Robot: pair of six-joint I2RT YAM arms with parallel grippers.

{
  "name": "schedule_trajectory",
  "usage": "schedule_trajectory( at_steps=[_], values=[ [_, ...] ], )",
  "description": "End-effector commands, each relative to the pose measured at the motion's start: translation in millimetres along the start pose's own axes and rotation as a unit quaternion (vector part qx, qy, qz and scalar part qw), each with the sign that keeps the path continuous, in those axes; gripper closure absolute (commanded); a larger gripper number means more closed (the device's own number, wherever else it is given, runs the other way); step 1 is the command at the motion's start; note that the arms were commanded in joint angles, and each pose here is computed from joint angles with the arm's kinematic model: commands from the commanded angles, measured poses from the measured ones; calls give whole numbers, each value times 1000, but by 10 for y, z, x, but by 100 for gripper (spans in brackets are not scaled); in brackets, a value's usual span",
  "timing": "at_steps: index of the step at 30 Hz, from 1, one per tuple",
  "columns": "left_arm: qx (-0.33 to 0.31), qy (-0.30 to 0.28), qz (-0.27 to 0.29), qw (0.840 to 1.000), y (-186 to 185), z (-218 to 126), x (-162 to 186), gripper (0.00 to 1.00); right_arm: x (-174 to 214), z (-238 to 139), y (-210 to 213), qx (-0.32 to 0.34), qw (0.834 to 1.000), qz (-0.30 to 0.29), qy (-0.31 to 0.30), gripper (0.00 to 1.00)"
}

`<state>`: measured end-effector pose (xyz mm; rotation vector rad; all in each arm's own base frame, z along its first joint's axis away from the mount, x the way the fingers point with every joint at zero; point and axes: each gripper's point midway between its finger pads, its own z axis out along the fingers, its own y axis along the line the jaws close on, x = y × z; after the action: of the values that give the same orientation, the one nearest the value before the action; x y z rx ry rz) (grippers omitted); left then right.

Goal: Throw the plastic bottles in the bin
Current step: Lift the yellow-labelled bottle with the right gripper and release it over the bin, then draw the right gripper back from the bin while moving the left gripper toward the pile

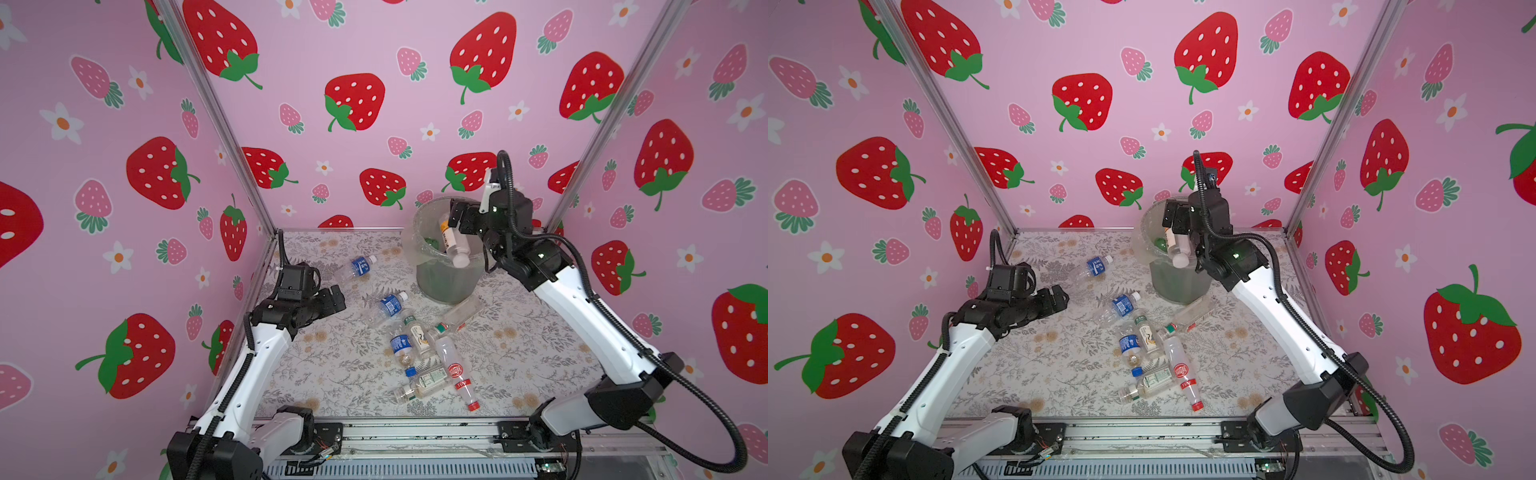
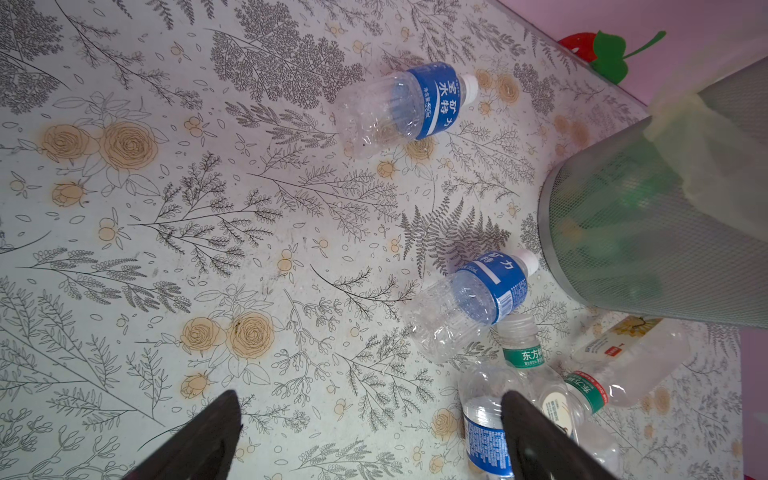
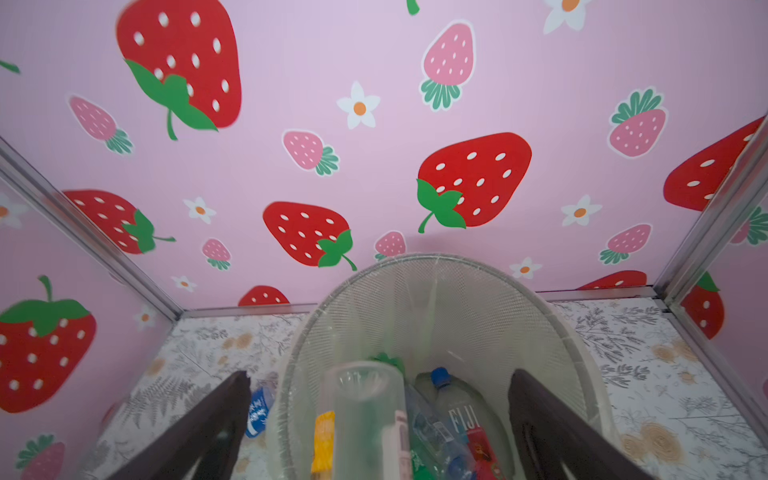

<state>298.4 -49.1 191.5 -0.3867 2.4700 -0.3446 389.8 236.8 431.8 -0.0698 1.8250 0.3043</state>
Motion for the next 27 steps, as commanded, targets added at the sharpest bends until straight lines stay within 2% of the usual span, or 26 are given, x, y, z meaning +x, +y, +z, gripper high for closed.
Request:
schedule_trajectory(
  at_steps=[1,6,15,22,27],
  values=[
    [0,-8,2,1000,7,-84,-31,1,-5,-287,-75,-14,1000,-5,11,1],
    [5,-10,2,1000,-6,-93,-36,1,184,-659,-325,-21,1000,14,-17,1],
    [12,-3,1,1000,-26,-69,-31,1,1015,-1099,-812,-5,999,46,15,1],
    [71,-3,16,997,-225,-112,-1,1,1659,-1153,-917,-17,995,65,72,1],
    [98,12,20,995,-339,-100,131,1,1978,-1204,-1004,-15,992,76,96,1]
  ],
)
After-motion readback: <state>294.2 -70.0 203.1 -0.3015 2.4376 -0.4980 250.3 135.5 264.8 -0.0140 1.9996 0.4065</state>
